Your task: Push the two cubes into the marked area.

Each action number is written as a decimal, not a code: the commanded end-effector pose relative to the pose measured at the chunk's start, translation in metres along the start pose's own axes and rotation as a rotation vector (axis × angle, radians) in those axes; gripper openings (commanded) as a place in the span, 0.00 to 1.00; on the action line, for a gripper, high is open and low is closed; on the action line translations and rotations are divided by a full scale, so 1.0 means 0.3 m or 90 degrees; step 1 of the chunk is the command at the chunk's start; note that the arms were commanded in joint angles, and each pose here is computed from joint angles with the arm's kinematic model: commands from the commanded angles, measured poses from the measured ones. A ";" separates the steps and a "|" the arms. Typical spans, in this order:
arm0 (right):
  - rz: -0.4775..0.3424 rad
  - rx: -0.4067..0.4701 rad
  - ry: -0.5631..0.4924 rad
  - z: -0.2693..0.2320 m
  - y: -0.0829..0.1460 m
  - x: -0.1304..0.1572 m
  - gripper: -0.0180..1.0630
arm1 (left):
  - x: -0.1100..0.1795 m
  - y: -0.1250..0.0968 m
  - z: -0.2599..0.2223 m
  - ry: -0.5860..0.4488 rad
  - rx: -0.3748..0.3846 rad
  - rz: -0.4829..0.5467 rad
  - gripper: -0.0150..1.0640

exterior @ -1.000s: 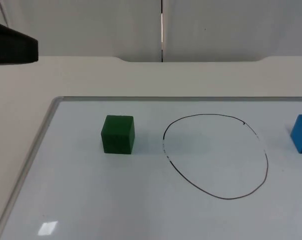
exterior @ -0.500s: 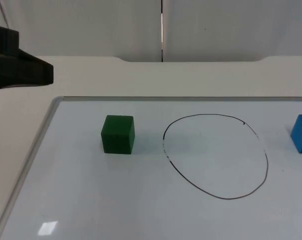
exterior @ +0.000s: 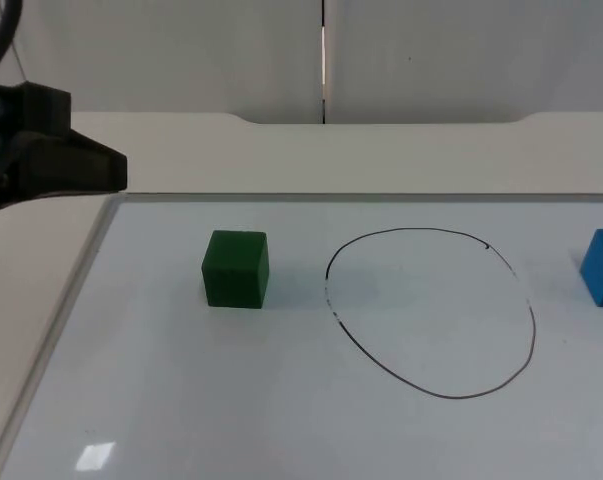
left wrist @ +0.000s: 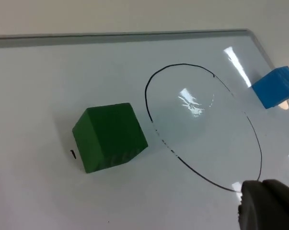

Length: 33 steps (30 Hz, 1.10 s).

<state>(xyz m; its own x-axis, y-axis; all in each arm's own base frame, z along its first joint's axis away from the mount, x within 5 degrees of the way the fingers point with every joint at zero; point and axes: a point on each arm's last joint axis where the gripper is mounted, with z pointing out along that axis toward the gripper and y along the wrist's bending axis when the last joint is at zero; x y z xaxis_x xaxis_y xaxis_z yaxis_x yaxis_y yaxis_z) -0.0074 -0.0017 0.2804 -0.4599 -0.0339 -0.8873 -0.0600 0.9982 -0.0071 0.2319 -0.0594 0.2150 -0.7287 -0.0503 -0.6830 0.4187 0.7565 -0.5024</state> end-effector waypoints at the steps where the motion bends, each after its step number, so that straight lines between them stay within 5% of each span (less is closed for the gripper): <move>1: 0.002 0.003 -0.002 0.001 0.000 0.001 0.99 | -0.010 0.005 0.009 -0.013 0.004 -0.008 0.02; 10: 0.002 0.003 -0.002 0.001 0.000 0.001 0.99 | 0.009 0.078 0.058 0.004 -0.057 -0.032 0.02; 33: 0.002 0.003 -0.002 0.001 0.000 0.001 0.99 | -0.022 0.142 0.119 -0.004 -0.081 -0.048 0.02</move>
<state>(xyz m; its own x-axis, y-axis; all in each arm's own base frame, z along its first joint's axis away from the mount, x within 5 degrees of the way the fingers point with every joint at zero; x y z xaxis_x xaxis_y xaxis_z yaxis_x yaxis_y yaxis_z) -0.0074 -0.0017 0.2804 -0.4599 -0.0339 -0.8873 -0.0600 0.9982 -0.0071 0.2696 -0.0506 0.1808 -0.7519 -0.0986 -0.6519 0.3039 0.8256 -0.4755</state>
